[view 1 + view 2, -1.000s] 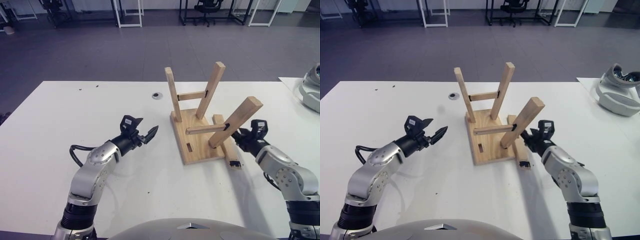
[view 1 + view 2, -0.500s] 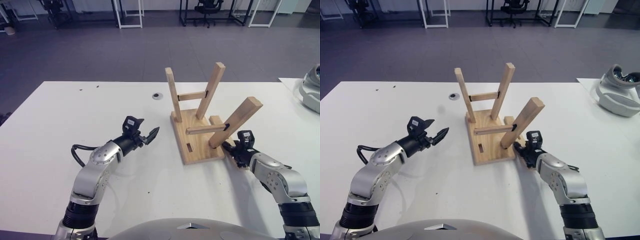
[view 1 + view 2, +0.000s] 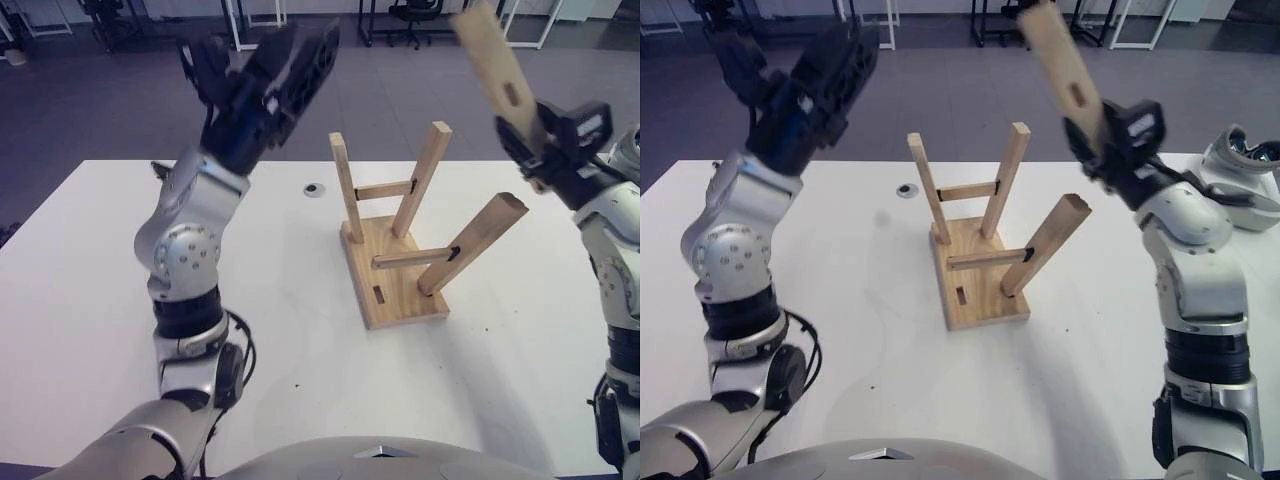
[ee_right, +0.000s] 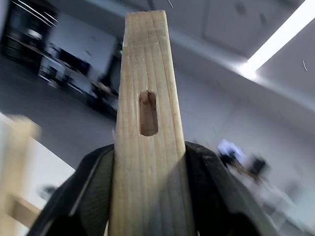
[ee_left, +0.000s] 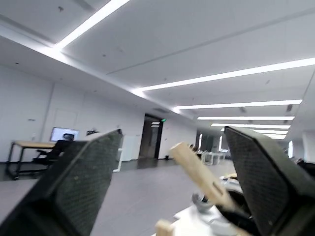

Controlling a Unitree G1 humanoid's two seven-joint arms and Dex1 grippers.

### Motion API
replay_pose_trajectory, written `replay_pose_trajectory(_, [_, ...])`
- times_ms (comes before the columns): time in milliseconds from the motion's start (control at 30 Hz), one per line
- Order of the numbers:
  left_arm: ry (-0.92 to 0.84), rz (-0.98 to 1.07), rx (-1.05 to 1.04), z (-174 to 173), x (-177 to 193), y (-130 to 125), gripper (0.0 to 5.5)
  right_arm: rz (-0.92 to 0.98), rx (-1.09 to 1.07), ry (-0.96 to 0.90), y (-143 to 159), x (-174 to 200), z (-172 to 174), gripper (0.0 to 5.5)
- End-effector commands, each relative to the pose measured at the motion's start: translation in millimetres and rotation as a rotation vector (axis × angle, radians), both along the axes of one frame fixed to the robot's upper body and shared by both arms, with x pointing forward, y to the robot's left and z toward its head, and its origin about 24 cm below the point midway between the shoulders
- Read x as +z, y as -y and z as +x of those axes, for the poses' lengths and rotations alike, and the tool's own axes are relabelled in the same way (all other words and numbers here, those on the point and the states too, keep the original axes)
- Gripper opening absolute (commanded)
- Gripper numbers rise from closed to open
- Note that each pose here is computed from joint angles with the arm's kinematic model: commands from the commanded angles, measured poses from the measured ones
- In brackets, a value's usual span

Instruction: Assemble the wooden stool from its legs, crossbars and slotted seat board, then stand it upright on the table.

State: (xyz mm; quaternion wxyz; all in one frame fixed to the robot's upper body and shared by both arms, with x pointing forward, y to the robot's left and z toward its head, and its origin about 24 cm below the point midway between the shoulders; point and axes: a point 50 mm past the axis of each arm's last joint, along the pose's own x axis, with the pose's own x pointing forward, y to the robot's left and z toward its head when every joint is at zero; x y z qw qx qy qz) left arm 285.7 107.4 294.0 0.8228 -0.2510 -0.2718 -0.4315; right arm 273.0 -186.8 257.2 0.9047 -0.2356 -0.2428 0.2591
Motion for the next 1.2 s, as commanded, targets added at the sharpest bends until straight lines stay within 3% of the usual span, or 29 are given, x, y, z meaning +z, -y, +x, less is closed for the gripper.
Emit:
replay_pose_trajectory(33, [0.017, -0.052, -0.087, -1.1, 16.7, 5.9, 3.84, -0.083, 0.212, 0.187, -42.8, 29.6, -17.2, 2.09])
replay_pose_trajectory(167, [0.031, -0.037, -0.123, -4.2, 18.5, 12.7, 3.84, -0.132, 0.271, 0.221, -55.9, 26.5, -17.2, 2.09])
replay_pose_trajectory(667, [0.058, -0.073, -0.144, -10.4, 19.0, 7.5, 1.38, -0.108, 0.277, 0.233, -52.1, 24.4, -13.9, 2.09])
replay_pose_trajectory(833, [0.06, -0.064, -0.145, -11.9, 18.4, 8.8, 1.04, -0.092, 0.291, 0.241, -54.2, 25.7, -16.0, 2.09])
replay_pose_trajectory(1000, [0.069, -0.072, -0.122, -12.1, 22.1, 1.6, 1.03, -0.091, 0.289, 0.227, -53.7, 26.0, -16.1, 3.11])
replay_pose_trajectory(1100, [0.104, -0.061, -0.05, -16.1, 30.8, -30.1, 1.03, 0.112, 0.256, 0.226, -30.9, 54.6, -22.1, 3.37])
replay_pose_trajectory(1200, [0.075, 0.01, 0.005, -31.3, 20.8, -62.4, 1.03, 0.207, 0.06, 0.163, 26.6, 57.5, -22.9, 3.37])
